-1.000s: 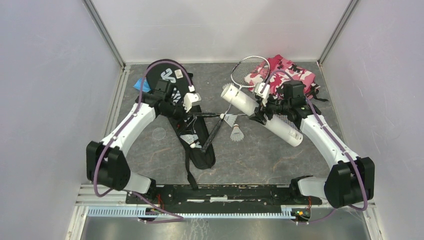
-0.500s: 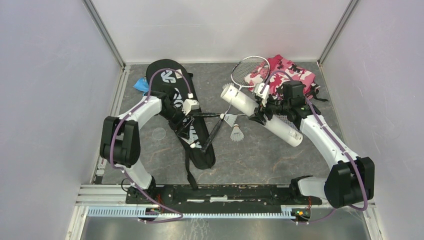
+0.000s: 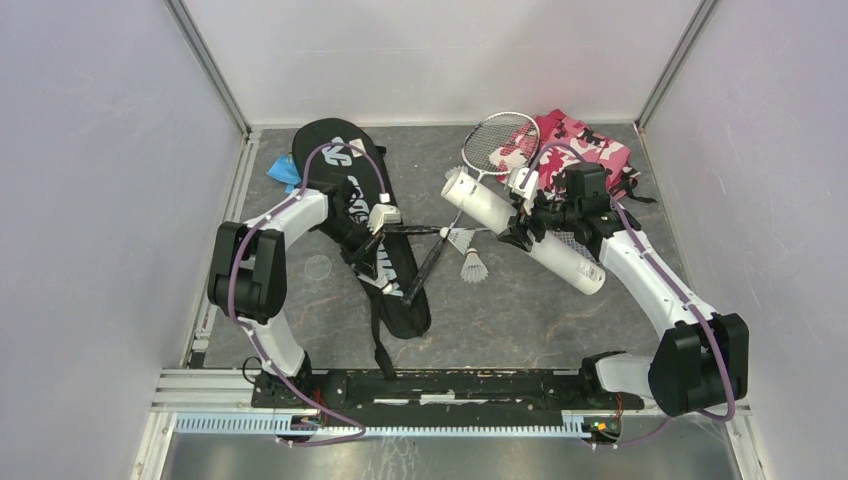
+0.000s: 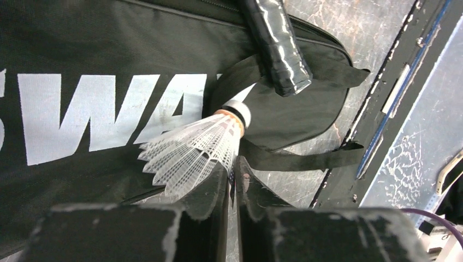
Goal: Pack up the badminton gear
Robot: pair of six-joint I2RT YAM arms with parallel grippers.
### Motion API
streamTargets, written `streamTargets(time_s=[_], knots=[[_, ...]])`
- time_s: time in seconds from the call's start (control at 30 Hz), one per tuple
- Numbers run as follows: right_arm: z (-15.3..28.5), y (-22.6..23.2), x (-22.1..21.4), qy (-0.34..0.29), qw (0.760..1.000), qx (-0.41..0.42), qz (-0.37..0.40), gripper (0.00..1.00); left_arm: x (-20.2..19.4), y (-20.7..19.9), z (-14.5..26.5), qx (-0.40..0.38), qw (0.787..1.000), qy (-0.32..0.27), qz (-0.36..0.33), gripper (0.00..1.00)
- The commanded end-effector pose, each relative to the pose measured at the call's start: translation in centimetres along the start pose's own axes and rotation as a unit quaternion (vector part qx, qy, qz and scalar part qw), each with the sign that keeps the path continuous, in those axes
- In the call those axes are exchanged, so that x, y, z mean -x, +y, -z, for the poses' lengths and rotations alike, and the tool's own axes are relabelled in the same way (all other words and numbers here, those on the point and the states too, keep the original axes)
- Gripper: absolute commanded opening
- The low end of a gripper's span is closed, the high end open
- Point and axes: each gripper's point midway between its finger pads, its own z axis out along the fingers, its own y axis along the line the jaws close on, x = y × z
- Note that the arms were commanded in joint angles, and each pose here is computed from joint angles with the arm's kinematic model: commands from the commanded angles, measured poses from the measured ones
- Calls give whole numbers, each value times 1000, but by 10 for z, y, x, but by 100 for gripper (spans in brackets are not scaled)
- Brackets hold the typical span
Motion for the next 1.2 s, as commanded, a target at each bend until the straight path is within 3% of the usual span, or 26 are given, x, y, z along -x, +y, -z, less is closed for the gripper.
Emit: streamTargets(time_s=[0.0, 0.33, 0.77, 1.17], knots=[[1, -7, 9, -13, 1000, -11, 14, 40, 23, -13, 17, -18, 998, -32, -43, 10], [2, -4, 8, -14, 1000, -3, 26, 40, 74, -52, 73, 3, 986, -123, -112, 5], [-3, 12, 9, -20, 999, 38, 33, 40, 159, -96, 146, 42, 936, -290, -196, 5], [-11, 31, 14, -24, 995, 80, 50, 41, 203, -115, 165, 28, 905, -365, -218, 5]])
